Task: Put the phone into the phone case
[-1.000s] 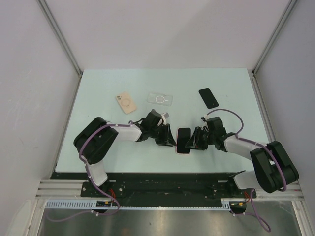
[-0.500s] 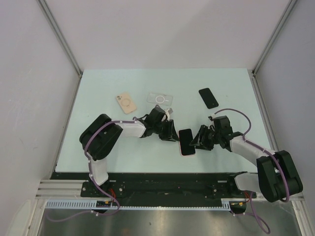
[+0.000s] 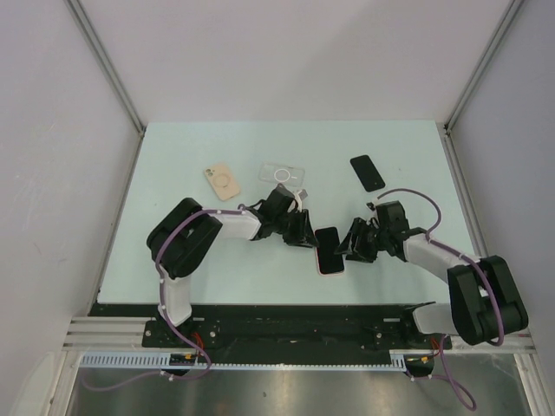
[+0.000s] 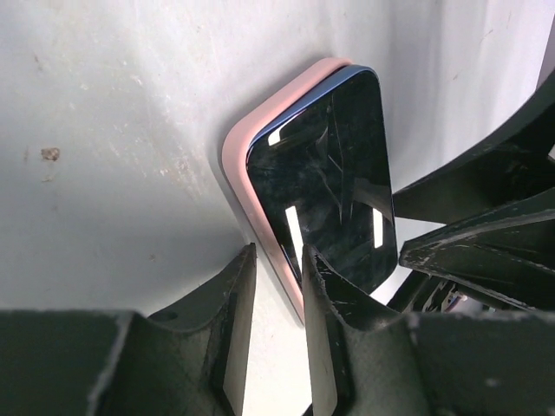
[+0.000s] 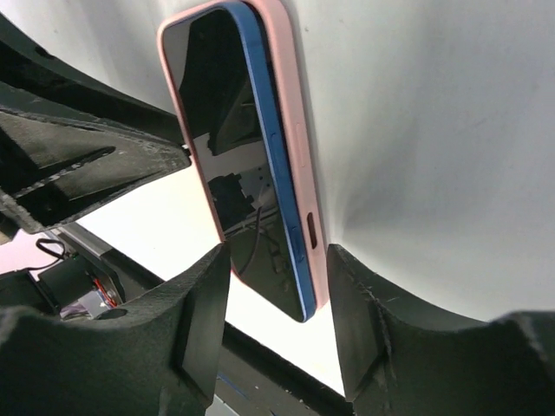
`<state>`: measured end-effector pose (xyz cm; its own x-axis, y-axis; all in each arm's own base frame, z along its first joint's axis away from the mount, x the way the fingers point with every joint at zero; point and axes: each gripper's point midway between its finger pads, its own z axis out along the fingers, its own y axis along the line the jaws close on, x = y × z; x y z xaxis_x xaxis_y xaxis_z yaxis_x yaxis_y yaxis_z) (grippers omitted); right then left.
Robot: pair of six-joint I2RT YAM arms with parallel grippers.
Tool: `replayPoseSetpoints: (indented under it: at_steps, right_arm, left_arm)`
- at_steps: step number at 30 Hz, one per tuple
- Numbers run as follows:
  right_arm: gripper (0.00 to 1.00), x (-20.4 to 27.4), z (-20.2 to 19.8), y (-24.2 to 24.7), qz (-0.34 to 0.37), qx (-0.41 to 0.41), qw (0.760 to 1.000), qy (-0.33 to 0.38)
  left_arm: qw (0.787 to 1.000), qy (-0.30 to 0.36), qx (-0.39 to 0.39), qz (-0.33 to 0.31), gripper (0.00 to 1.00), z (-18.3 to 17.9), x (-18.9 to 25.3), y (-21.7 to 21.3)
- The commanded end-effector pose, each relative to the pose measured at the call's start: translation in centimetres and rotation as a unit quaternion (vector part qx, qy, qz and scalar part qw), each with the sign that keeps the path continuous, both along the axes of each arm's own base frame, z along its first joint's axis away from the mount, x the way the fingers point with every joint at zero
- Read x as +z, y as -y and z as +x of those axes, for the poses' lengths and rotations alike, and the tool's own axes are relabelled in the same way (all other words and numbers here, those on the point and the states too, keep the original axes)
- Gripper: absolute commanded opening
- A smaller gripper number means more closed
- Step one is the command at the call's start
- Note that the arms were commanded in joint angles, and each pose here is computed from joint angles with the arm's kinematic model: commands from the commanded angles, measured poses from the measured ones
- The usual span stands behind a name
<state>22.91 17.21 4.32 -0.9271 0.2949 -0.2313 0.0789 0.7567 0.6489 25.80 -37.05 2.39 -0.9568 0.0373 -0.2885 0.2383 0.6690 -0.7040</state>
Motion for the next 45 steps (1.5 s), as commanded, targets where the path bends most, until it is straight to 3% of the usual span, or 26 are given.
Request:
replayPoseSetpoints:
  at_steps: [1, 12, 23, 33, 37, 40, 45]
  right_arm:
    - [0.55, 0.4, 1.5, -0.5, 0.009, 0.014, 1.000, 0.022]
    - [0.64, 0.9, 2.0, -2.3, 0.060, 0.056, 0.996, 0.041]
    - [0.66, 5.1, 3.1, -4.5, 0.164, 0.078, 0.980, 0.079]
    - [0.62, 3.2, 3.3, -3.3, 0.148, 0.061, 0.986, 0.055]
    - [0.55, 2.6, 3.3, -3.1, 0.140, 0.058, 0.987, 0.051]
    - [0.44, 2.4, 3.4, -3.0, 0.135, 0.055, 0.988, 0.049]
    - [0.14, 1.8, 3.4, -2.8, 0.125, 0.052, 0.990, 0.045]
  left_arm:
    - [1.000, 0.002, -0.008, 0.002, 0.33, 0.1, -0.6, 0.5]
    - [0.999, -0.028, -0.024, -0.028, 0.22, -1.6, -0.6, 0.7]
    - [0.998, -0.031, -0.029, -0.035, 0.20, -3.0, -0.7, -0.3]
    - [0.998, -0.033, -0.026, -0.043, 0.20, -3.3, -0.6, -0.4]
    - [0.998, -0.032, -0.025, -0.041, 0.20, -3.4, -0.7, -0.5]
    - [0.998, -0.033, -0.025, -0.039, 0.21, -3.4, -0.8, -0.6]
    - [0.998, -0.033, -0.023, -0.038, 0.24, -3.5, -0.9, -0.6]
